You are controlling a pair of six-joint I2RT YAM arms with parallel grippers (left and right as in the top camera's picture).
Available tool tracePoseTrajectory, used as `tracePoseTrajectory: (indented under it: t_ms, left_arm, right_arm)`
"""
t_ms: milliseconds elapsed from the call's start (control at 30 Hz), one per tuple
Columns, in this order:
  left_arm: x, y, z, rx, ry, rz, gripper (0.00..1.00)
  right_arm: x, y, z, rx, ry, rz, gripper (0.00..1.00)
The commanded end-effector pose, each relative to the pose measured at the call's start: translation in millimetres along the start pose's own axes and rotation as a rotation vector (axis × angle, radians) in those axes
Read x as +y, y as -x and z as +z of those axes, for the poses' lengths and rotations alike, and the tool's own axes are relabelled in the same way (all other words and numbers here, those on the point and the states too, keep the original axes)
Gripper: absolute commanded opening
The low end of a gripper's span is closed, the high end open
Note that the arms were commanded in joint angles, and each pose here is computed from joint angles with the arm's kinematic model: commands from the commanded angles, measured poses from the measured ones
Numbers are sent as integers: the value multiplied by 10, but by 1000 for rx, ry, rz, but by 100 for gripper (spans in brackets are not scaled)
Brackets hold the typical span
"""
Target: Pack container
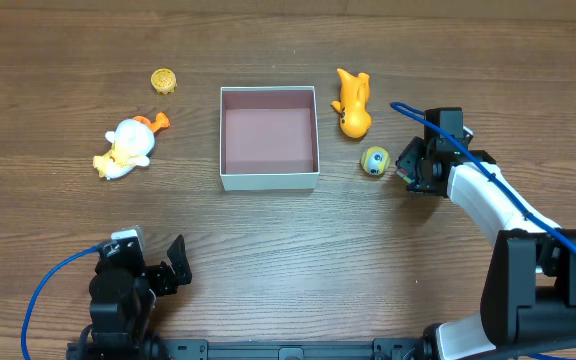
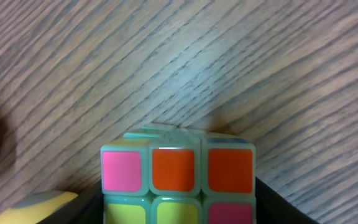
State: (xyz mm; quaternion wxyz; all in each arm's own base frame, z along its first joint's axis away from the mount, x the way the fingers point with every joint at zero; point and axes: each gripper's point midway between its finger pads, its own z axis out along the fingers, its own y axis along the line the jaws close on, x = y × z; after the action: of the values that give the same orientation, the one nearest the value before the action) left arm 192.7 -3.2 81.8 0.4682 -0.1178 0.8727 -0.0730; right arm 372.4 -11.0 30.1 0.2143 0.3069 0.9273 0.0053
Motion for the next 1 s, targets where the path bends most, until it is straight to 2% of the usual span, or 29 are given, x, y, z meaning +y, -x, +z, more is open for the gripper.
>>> tracePoseTrajectory:
  t_ms: [0,467,867,967]
  left_arm:
    - [8,-18,15,0,0,15,100]
    - [8,-18,15,0,0,16,100]
    - [8,-18,15,0,0,15,100]
    - [8,-18,15,0,0,16,100]
  right_arm:
    - [-33,-12,47,4,-17,-2,58]
    - [-39,-15,8,23,-28,-14,58]
    - [353,560,-504,-44,33,-211,59]
    - [635,700,-777,-55,125,-332,65]
